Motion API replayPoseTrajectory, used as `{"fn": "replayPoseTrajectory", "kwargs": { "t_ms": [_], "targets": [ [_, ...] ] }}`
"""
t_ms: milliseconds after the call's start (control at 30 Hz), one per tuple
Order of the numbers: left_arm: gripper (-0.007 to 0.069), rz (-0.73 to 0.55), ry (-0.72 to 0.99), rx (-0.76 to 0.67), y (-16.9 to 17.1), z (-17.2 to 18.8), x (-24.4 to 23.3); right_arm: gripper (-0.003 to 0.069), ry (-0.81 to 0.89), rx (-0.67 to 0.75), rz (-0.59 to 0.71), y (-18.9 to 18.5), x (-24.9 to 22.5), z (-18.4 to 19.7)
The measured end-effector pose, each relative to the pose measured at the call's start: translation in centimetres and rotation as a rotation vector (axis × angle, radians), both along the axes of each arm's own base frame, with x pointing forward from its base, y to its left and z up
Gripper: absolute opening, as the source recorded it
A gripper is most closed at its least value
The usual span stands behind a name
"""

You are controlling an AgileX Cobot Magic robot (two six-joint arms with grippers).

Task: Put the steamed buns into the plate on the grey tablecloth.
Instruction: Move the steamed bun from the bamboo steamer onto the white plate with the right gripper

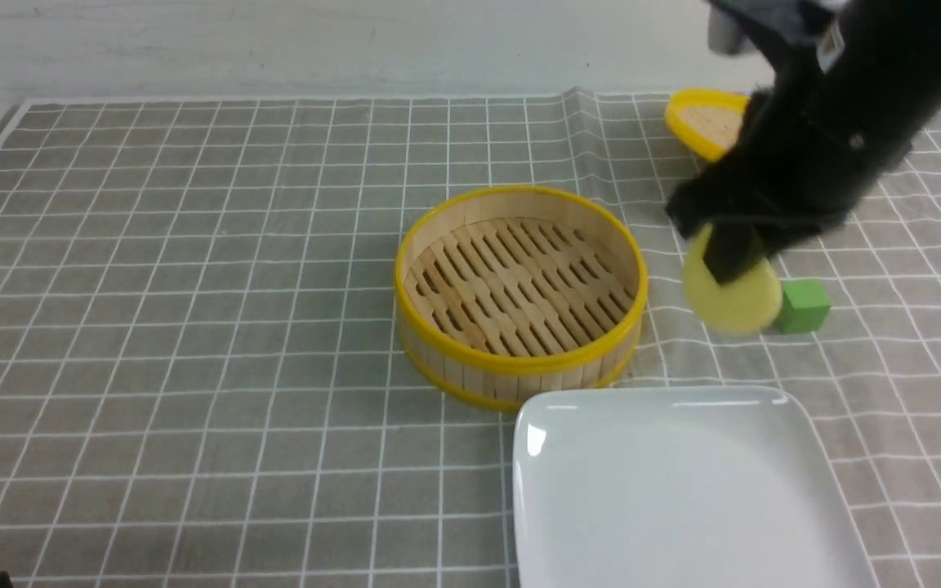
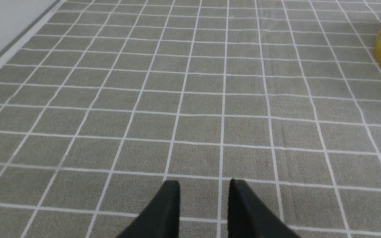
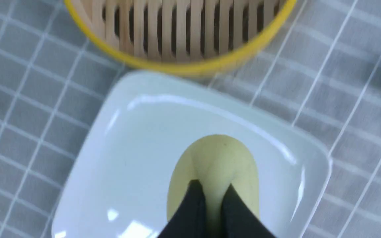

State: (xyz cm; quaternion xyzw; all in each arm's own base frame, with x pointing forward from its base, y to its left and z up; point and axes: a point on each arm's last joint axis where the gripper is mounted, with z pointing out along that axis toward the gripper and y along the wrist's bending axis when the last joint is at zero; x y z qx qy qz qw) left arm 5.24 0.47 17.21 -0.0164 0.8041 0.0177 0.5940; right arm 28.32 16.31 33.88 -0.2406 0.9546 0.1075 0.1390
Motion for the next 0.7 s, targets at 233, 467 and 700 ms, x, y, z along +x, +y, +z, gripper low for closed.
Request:
{"fn": "replayPoseTrajectory", "kwargs": {
  "t_ms": [233, 467, 700],
  "targets": [
    [0.0241, 0.000, 0.001, 0.000, 0.0, 0.0, 0.0, 0.0025, 0.130, 0.079, -0.098, 0.2, -1.6, -9.5],
    [0.0241, 0.000, 0.001, 0.000, 0.0, 0.0, 0.0, 0.0150, 0.151, 0.047, -0.135, 0.3, -0.8, -14.2],
    [0.0241, 0.000, 0.001, 0.000, 0.0, 0.0, 0.0, 0.0414, 0.104, 0.053, -0.135, 0.5, -0.1, -14.4]
  ]
}}
